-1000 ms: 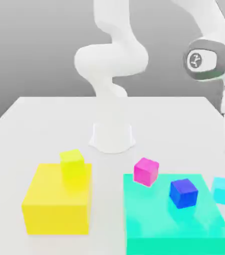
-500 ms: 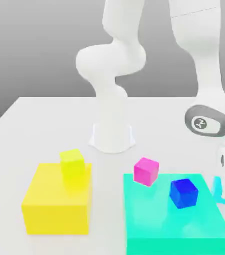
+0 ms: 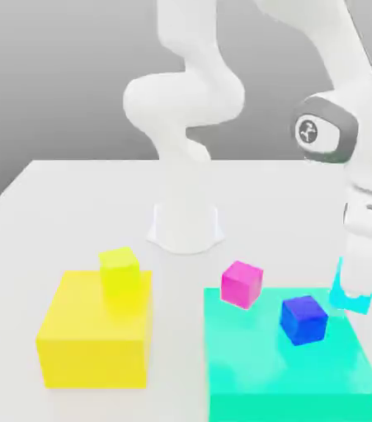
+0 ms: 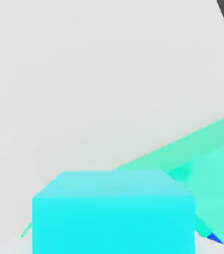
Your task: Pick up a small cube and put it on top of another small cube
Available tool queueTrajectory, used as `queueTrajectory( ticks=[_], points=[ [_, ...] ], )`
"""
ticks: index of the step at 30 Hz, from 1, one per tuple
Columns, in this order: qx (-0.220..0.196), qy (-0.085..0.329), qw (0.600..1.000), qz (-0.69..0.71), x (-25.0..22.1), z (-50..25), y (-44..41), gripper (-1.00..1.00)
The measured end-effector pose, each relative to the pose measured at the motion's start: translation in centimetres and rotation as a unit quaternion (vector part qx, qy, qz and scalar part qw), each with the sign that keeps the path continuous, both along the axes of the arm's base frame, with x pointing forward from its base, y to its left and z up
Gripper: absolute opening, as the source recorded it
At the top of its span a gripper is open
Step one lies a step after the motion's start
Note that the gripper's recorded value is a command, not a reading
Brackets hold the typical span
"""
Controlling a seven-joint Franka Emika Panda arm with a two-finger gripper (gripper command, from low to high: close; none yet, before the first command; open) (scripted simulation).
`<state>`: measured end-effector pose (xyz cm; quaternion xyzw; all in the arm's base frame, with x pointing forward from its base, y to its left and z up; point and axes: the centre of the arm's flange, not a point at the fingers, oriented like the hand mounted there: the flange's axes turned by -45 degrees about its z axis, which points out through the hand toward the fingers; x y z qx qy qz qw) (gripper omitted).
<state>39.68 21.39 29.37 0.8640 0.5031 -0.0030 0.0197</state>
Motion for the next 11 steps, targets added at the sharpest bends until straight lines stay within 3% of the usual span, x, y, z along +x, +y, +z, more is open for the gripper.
queueTrajectory(
  ticks=[3,7,8,11],
  points=[
    [0.014,0.006,1.000,-0.028,1.2,3.3,-3.3,-1.00],
    [0.019,0.008,0.999,-0.036,1.6,-0.6,-4.3,-1.00],
    [0.019,0.008,0.999,-0.036,1.6,-1.5,-4.4,1.00],
    [0.019,0.008,0.999,-0.036,1.6,-1.5,-4.4,1.00]
  ],
)
